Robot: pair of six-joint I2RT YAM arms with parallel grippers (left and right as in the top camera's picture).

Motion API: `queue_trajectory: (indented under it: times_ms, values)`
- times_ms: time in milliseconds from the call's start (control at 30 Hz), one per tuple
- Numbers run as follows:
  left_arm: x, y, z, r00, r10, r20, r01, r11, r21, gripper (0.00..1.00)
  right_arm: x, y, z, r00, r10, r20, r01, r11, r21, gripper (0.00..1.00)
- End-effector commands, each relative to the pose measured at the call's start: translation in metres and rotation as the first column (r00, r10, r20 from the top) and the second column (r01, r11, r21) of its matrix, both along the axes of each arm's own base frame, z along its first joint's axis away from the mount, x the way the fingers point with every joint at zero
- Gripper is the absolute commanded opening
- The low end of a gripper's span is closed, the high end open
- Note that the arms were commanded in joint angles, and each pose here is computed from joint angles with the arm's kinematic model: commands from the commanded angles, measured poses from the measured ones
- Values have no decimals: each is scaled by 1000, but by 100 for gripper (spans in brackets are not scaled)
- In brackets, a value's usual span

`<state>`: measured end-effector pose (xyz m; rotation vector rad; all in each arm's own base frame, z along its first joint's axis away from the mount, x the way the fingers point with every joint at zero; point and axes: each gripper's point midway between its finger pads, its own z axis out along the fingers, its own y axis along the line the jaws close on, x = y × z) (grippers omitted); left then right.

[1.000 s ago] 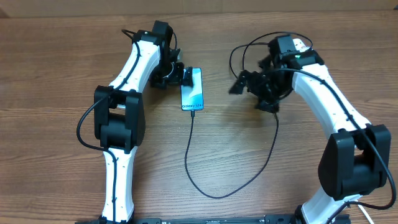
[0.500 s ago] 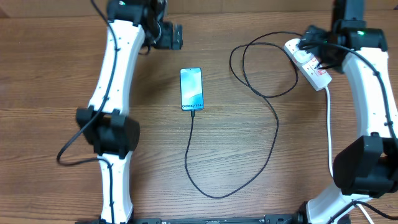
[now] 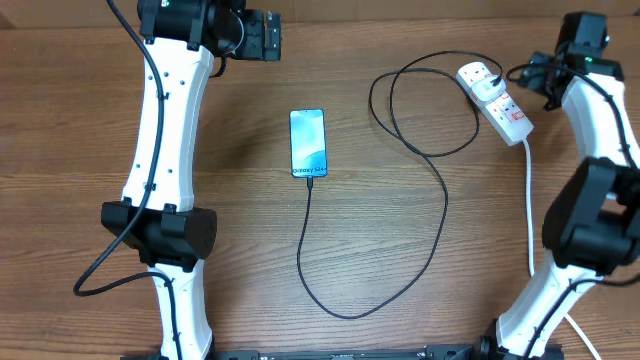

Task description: Plug charger to phone and switch on socket

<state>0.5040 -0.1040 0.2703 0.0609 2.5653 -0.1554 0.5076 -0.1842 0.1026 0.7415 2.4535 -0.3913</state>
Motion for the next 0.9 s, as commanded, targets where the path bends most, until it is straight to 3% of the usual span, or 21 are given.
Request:
queue_trajectory:
  times_ms: [0,333,867]
  values:
    - [1,4,-2,1000,19,-3,-19,1000,10,100,1,-3,-17,999,13,-32,-14,1000,-13,100]
    - [1,4,-2,1000,19,-3,-19,1000,10,100,8,21,-77,993,90,-77,-79,987,139,100]
    - [1,4,-2,1000,19,-2,-19,1000,10,100,14,38,-88,993,114,-42,-100,964,245,100]
